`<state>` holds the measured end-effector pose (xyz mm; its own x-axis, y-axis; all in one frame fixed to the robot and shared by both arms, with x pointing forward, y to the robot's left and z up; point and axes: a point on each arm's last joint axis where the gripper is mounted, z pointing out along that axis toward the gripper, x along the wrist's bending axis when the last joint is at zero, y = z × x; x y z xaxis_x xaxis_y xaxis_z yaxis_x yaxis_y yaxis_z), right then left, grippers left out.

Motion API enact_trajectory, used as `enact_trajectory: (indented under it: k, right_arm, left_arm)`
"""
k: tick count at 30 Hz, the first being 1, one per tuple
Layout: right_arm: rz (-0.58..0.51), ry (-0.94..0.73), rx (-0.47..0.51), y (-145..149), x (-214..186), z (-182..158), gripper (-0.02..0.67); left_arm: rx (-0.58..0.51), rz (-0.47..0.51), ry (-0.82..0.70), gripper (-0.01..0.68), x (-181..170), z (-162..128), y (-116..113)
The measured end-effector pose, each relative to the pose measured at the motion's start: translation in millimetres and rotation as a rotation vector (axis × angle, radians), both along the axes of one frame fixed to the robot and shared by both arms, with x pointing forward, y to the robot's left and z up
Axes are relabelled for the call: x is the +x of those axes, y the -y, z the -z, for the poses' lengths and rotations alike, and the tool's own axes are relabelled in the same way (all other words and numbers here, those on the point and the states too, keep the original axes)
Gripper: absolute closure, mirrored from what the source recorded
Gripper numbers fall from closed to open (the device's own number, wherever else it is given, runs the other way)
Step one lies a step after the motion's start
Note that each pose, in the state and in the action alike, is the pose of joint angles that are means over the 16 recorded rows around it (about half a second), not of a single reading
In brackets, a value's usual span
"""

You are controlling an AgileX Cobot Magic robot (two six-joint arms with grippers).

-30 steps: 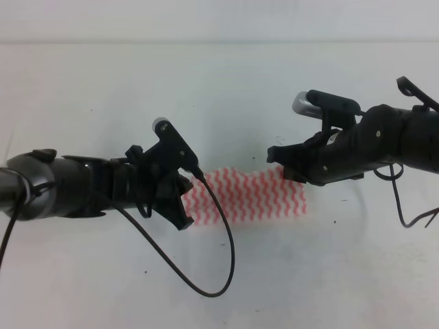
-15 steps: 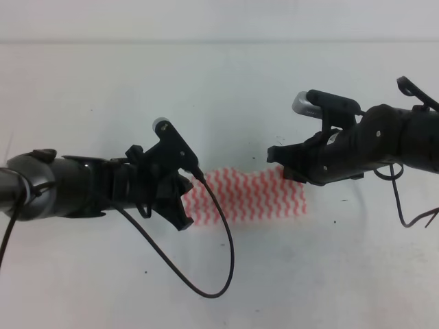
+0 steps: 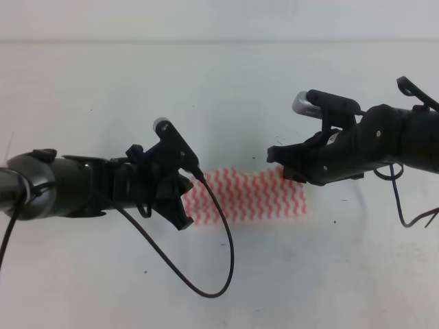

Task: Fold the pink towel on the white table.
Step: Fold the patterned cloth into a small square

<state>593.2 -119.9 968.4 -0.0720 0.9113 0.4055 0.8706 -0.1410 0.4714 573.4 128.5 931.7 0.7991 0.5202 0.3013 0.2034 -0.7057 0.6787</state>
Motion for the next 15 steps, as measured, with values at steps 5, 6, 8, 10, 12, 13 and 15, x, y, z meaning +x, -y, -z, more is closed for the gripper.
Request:
enact_trajectory:
  k: [5, 6, 8, 10, 12, 13, 15]
  right_arm:
    - [0.001, 0.002, 0.0, 0.0, 0.2, -0.1, 0.664]
    - [0.001, 0.002, 0.0, 0.0, 0.2, 0.1, 0.664]
    - [0.001, 0.003, 0.0, 0.0, 0.3, 0.0, 0.664]
    - [0.001, 0.004, 0.001, 0.0, 0.4, 0.0, 0.664]
    - [0.002, 0.005, 0.001, 0.0, 0.5, -0.1, 0.664]
    - [0.002, 0.005, 0.001, 0.0, 0.5, -0.1, 0.664]
    - [0.002, 0.006, 0.001, 0.0, 0.6, -0.2, 0.664]
  left_arm:
    - [0.0, -0.001, 0.01, 0.674, 2.2, -2.1, 0.6]
    - [0.001, -0.002, 0.012, 0.674, 2.6, -2.6, 0.7]
    - [0.001, -0.001, 0.018, 0.674, 3.5, -4.1, 0.9]
    - [0.004, 0.0, 0.023, 0.674, 4.3, -4.6, 1.1]
    - [0.009, 0.001, 0.026, 0.674, 4.8, -4.4, 1.1]
    - [0.011, 0.002, 0.027, 0.674, 5.1, -4.1, 1.1]
    - [0.016, 0.002, 0.028, 0.674, 5.7, -3.3, 1.1]
